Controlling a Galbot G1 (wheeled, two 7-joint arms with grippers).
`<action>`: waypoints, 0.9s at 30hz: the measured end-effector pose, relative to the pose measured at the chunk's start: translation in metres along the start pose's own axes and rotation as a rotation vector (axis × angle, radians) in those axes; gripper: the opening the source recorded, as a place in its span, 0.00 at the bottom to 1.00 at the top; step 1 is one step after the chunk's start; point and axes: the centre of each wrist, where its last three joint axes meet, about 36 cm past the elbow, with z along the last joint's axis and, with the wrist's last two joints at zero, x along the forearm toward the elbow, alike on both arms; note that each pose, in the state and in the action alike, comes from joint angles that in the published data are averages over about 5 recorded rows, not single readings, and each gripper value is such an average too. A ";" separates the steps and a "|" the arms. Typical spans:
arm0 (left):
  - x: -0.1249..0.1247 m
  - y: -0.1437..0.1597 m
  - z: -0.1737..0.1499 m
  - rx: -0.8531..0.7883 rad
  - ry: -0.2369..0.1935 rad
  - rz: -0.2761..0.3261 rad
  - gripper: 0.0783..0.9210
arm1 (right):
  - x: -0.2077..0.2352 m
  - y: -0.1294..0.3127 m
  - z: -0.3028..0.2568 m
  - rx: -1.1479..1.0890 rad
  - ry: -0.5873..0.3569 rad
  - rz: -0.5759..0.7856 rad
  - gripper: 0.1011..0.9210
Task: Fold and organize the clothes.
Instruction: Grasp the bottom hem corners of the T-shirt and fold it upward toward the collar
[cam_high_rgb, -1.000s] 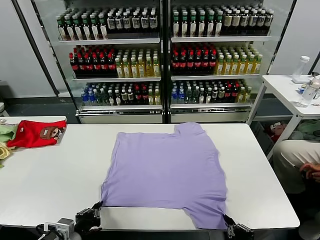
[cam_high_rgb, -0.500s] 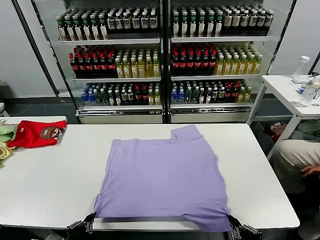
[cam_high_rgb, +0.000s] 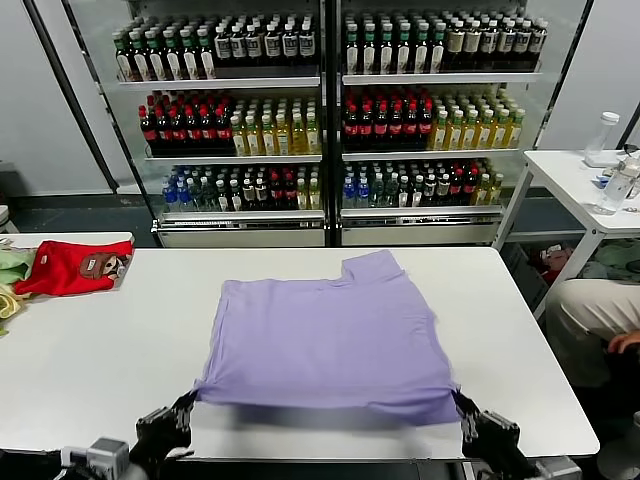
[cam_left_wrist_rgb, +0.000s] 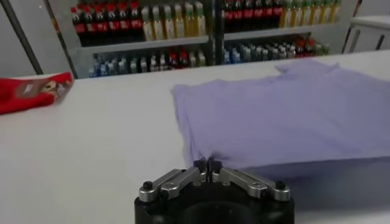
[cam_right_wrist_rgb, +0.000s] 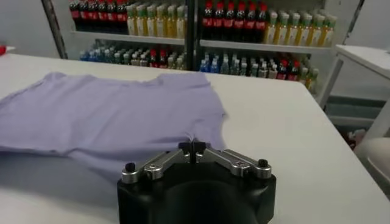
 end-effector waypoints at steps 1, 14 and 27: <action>-0.005 0.001 -0.002 0.005 -0.007 0.004 0.02 | -0.005 -0.001 -0.001 -0.001 -0.004 0.003 0.02; -0.073 0.017 -0.014 0.056 -0.047 0.031 0.02 | -0.069 -0.009 -0.002 -0.015 -0.023 0.011 0.02; -0.112 0.029 -0.022 0.046 -0.049 0.042 0.02 | -0.107 -0.002 -0.001 -0.026 -0.023 -0.007 0.02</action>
